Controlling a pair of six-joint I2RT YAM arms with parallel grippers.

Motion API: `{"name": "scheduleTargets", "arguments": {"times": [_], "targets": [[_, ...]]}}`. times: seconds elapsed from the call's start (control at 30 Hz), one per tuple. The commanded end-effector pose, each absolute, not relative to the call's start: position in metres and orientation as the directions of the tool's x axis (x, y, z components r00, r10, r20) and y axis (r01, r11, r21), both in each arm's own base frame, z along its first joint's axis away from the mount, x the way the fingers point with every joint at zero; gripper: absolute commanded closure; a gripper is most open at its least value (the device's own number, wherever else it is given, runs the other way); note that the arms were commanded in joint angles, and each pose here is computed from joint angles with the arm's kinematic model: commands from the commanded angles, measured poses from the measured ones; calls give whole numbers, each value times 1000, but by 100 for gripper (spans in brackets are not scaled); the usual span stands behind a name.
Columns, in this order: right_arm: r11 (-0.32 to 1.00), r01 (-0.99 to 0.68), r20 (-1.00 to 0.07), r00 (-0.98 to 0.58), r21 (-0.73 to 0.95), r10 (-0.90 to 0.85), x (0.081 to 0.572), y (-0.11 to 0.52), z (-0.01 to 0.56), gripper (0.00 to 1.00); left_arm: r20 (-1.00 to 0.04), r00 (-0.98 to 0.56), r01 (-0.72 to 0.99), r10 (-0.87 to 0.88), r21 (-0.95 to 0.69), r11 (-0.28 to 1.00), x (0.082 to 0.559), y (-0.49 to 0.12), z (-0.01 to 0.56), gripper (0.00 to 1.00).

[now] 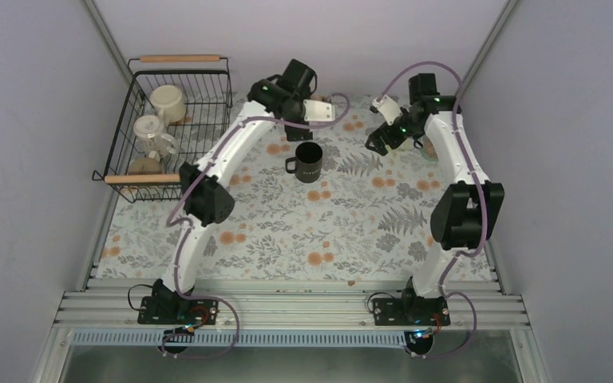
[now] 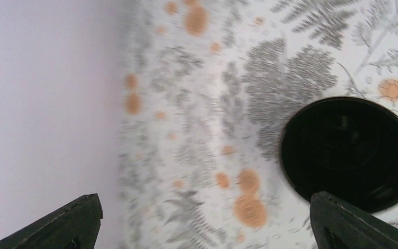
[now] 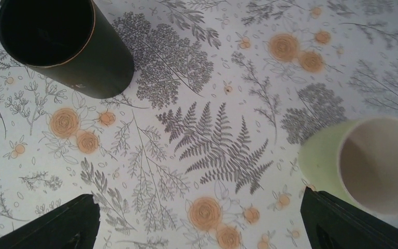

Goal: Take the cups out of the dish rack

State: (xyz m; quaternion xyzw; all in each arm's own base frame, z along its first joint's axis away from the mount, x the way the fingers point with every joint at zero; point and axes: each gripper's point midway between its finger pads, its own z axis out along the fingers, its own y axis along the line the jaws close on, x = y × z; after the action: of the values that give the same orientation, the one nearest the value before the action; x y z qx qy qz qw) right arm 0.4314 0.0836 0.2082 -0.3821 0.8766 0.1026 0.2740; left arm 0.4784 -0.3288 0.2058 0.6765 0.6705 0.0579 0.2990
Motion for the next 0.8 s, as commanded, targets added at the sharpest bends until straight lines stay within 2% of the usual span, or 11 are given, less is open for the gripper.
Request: {"name": "scheduleTargets", "arguments": {"times": [0.0, 0.17, 0.33, 0.4, 0.53, 0.77], "targets": [[640, -768, -518, -547, -2, -657, 436, 116, 192, 0, -425, 122, 688, 897, 688, 232, 469, -305, 346, 0], [587, -809, -503, -504, -9, -702, 450, 164, 183, 0, -447, 78, 508, 891, 787, 350, 468, -247, 420, 0], [553, -832, -468, -477, -31, -744, 465, 198, 175, 8, -485, 5, 445, 874, 784, 433, 471, -166, 453, 0], [537, -843, -462, -464, -32, -756, 467, 212, 172, 14, -510, -38, 441, 859, 763, 473, 472, -132, 455, 0], [504, -862, -412, -440, -57, -798, 467, 234, 151, 18, -531, -141, 452, 836, 717, 531, 473, -69, 438, 0], [482, -873, -394, -419, -72, -818, 467, 254, 139, 20, -542, -241, 489, 805, 649, 583, 464, 10, 405, 0]]}}
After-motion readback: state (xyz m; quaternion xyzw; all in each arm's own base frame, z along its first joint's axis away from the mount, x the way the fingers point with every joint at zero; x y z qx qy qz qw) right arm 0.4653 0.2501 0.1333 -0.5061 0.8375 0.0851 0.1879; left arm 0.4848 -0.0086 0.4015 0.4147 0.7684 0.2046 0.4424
